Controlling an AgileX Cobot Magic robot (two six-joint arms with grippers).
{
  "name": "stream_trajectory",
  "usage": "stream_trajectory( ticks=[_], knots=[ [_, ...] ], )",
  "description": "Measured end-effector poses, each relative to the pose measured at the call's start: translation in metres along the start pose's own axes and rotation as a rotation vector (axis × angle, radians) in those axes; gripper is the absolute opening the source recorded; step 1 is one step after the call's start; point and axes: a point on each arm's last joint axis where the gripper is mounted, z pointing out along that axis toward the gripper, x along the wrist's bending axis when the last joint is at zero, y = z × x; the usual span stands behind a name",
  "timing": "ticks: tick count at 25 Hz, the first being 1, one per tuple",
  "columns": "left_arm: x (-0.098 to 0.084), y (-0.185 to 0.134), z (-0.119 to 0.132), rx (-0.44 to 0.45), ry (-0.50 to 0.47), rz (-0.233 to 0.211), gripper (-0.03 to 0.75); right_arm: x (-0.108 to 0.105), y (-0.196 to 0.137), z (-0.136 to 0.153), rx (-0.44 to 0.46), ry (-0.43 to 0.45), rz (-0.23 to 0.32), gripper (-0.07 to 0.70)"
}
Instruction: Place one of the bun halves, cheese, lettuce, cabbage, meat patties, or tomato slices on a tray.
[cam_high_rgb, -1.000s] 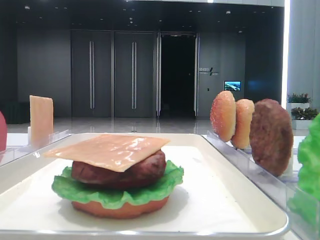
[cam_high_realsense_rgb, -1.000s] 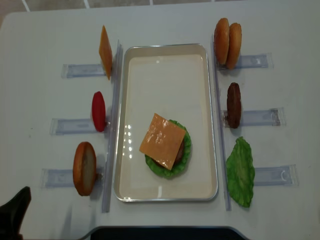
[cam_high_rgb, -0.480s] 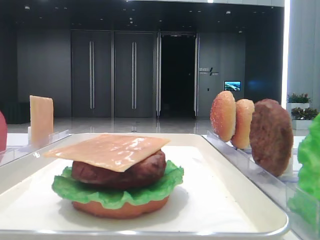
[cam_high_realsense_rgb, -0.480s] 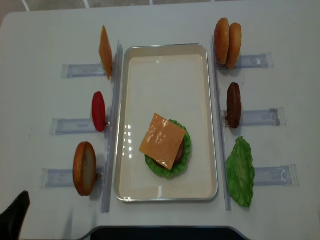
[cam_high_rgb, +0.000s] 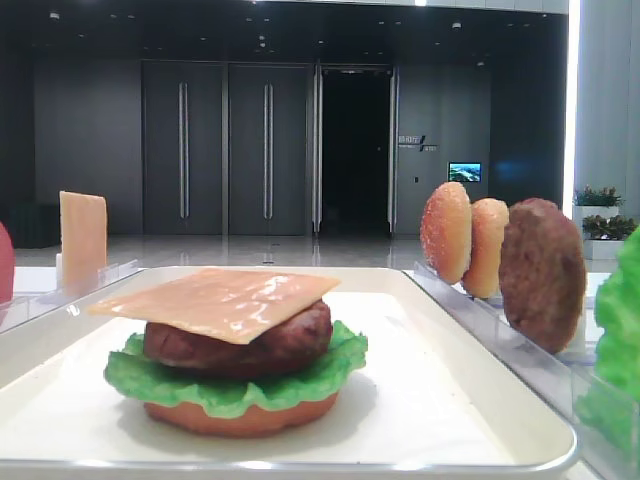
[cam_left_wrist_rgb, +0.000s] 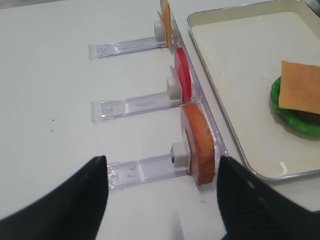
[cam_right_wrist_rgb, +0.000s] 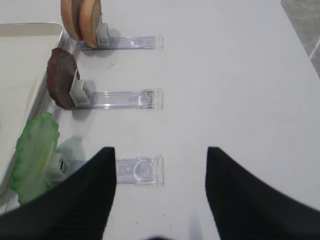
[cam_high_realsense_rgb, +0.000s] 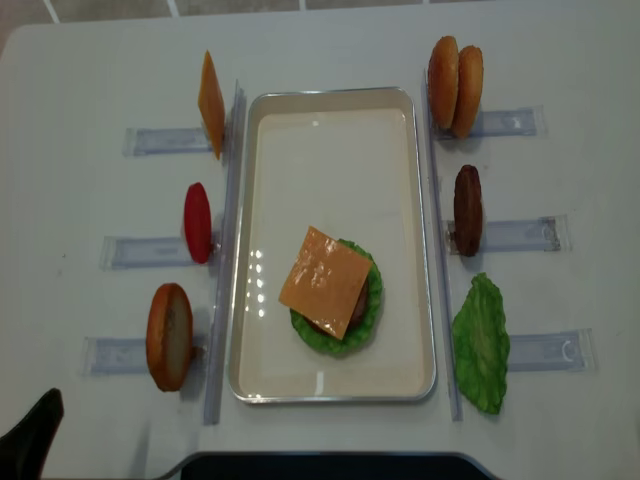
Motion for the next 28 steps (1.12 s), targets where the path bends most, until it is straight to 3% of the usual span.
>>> stream_trajectory(
  ticks=[9, 18, 28],
  knots=[
    [0.008, -0.002, 0.000, 0.015, 0.085, -0.096, 0.517, 0.000, 0.000, 0.000, 0.000, 0.000, 0.000, 0.410],
    [0.009, -0.002, 0.000, 0.014, 0.104, -0.117, 0.517, 0.000, 0.000, 0.000, 0.000, 0.000, 0.000, 0.410],
    [0.011, -0.002, -0.001, 0.014, 0.118, -0.111, 0.517, 0.000, 0.000, 0.000, 0.000, 0.000, 0.000, 0.410]
  ],
)
